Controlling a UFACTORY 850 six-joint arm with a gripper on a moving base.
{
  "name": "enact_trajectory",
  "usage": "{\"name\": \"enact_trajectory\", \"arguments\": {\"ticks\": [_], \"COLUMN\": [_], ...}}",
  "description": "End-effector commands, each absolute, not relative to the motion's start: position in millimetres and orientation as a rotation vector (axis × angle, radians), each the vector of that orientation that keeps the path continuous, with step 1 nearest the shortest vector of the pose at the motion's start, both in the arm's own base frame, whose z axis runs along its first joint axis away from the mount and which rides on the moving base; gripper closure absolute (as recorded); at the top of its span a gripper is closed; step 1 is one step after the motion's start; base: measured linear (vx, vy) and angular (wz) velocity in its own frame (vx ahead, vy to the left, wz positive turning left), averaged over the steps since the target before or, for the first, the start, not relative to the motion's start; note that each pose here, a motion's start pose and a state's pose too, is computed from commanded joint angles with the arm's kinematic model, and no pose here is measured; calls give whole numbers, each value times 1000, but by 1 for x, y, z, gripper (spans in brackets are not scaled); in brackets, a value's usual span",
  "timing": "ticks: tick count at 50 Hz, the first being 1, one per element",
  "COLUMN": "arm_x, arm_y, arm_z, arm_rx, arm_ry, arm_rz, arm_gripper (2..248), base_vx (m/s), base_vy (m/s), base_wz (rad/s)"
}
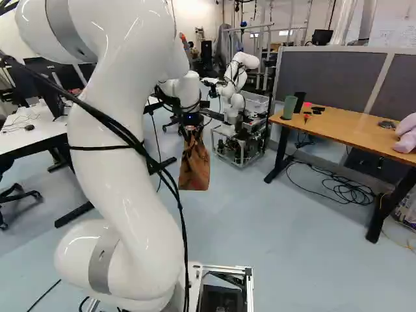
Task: Pick up the bag on the ground and place it on the table
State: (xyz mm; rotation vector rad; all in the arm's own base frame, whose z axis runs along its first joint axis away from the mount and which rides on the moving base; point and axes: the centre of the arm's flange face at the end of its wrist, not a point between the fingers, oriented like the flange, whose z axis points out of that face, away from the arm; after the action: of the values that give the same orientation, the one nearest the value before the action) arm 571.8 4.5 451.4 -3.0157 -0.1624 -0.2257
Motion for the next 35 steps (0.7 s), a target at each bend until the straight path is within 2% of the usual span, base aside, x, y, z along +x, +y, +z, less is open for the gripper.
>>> {"name": "enact_trajectory", "arguments": {"ticks": [35], "arm_x": [565], "arm_y": [3], "arm_z": [502], "arm_rx": [-3039], "arm_ry": [-243], "arm_rz": [-232], "arm_gripper": [229], "base_vx": [0], "base_vy": [0], "base_wz": [0]}}
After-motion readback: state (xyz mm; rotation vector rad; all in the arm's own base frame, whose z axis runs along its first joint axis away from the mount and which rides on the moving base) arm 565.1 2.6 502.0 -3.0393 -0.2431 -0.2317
